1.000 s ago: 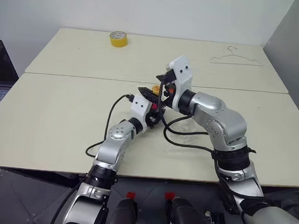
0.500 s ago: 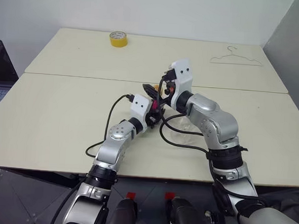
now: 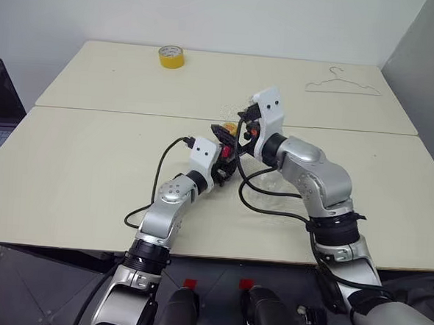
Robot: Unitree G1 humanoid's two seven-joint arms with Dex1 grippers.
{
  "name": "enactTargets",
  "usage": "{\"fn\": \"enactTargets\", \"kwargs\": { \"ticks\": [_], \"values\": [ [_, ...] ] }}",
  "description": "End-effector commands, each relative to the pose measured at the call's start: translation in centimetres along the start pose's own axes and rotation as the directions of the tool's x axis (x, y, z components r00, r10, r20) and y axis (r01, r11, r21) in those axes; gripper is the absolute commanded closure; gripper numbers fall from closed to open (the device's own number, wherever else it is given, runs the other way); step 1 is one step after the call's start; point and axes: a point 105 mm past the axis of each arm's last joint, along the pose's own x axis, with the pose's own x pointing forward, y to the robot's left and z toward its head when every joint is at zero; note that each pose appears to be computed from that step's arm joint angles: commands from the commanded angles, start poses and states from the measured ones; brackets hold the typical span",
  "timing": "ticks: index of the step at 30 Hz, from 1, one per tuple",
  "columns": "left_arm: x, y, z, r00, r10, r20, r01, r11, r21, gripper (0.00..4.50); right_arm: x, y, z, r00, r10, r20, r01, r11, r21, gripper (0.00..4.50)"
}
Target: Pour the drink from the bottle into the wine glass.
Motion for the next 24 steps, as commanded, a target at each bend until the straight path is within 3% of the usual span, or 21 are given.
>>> {"fn": "enactTargets", "kwargs": {
  "ticks": [1, 14, 19, 24],
  "values": [
    [-0.2, 0.3, 0.5, 1.0, 0.008, 0.023, -0.009, 1.0, 0.014, 1.72, -0.9, 0.3, 1.1, 0.998, 0.039, 0.04, -0.037, 0.999, -0.038, 0.08],
    [-0.4, 0.4, 0.3, 1.0, 0.009, 0.019, -0.009, 1.0, 0.016, 1.72, -2.6, 0.4, 0.6, 0.994, 0.108, 0.019, -0.107, 0.993, -0.056, 0.08],
    [-0.4, 0.4, 0.2, 1.0, 0.008, 0.017, -0.008, 1.0, 0.018, 1.72, -3.4, 2.7, 1.2, 0.965, 0.257, 0.043, -0.255, 0.965, -0.054, 0.08],
    [-0.4, 0.4, 0.3, 1.0, 0.009, 0.019, -0.009, 1.0, 0.018, 1.72, -3.0, 3.6, 1.6, 0.96, 0.274, 0.053, -0.27, 0.961, -0.06, 0.08]
  ]
}}
